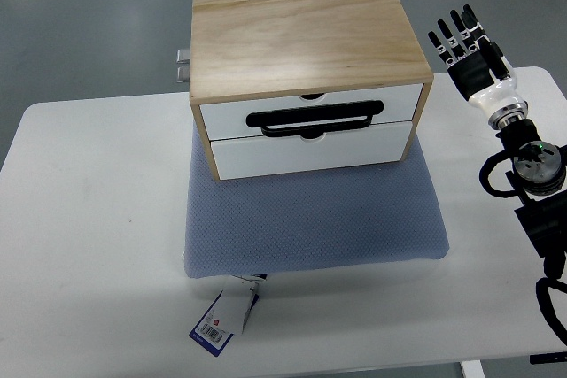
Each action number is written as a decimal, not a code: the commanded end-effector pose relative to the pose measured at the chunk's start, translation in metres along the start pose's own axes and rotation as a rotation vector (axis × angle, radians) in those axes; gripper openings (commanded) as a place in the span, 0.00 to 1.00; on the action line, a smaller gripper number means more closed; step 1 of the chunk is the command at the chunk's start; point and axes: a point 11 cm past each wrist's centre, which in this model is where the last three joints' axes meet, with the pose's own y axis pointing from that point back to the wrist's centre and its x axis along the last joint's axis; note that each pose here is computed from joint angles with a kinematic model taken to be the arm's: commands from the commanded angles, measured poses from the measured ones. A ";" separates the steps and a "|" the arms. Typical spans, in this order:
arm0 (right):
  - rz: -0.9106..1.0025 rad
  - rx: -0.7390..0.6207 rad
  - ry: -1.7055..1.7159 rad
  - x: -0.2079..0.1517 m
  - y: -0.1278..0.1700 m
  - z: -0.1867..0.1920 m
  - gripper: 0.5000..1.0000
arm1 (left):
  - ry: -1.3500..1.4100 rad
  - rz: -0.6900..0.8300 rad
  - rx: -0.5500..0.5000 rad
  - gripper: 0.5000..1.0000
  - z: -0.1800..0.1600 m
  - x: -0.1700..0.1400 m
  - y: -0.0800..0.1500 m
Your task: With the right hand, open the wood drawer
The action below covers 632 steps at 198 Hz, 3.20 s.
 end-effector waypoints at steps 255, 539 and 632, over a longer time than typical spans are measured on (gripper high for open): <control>-0.775 -0.964 1.999 -0.378 0.040 0.066 0.88 | -0.001 -0.009 -0.002 1.00 0.001 -0.003 0.000; -0.597 -1.195 1.950 -0.241 0.043 0.127 0.88 | 0.004 -0.008 -0.002 1.00 0.001 0.000 0.000; -0.812 -1.339 1.847 -0.265 0.067 0.126 0.88 | 0.004 0.000 -0.002 1.00 0.001 0.003 0.000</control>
